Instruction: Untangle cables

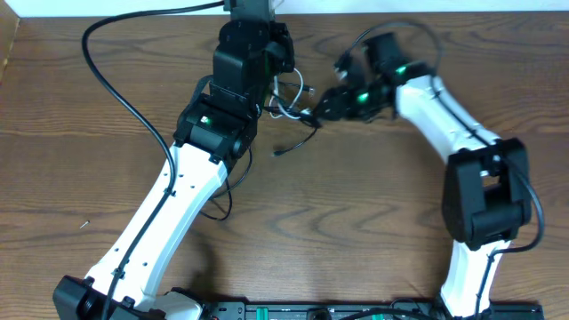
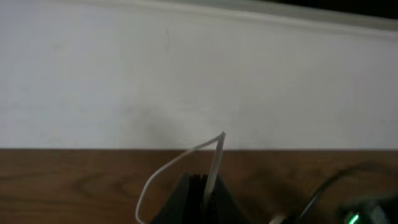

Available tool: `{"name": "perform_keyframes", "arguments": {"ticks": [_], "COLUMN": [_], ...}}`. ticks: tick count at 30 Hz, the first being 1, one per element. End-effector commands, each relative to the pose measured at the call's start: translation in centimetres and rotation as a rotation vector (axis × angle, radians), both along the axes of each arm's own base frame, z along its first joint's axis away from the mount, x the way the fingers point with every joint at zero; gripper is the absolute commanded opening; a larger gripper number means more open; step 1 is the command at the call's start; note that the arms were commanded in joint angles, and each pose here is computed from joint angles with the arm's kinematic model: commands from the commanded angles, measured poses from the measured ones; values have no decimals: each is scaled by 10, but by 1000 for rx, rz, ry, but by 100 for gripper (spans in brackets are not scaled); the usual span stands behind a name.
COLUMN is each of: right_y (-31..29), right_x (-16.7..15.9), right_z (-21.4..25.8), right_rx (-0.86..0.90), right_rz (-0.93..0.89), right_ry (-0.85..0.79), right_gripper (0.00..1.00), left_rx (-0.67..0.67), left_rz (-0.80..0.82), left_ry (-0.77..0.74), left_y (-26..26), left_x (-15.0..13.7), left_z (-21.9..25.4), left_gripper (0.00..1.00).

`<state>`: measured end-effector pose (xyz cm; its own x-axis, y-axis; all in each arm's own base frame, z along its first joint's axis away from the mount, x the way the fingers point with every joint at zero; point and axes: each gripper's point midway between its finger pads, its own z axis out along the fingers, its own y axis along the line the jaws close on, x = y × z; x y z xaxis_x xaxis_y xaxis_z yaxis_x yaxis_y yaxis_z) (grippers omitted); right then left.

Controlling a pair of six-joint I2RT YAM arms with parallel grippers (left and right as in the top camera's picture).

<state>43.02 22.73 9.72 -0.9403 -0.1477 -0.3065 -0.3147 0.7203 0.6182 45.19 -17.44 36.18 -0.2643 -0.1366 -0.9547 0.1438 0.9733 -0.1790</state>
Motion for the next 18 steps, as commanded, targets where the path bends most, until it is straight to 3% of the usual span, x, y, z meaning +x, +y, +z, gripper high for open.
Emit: {"name": "perform_keyframes", "arguments": {"ticks": [1,7,18], "right_y": [-16,-23,-12], "right_x": [16,-5,-13], "right_z": [56,79,58], "right_rx": [52,8,-111], "right_rz": [209,439,557], "right_ry": [-287,-442,-480], "right_gripper": [69,77,75], "left_rx": [-20,-75,-156], "left_rz": [-65,-102,-170], "left_ry": [14,33,17], "left_y": [-9,-17,-21], "left_x": [-3,-7,-20], "left_z": [0,0,21], "left_gripper": [7,8,8]}}
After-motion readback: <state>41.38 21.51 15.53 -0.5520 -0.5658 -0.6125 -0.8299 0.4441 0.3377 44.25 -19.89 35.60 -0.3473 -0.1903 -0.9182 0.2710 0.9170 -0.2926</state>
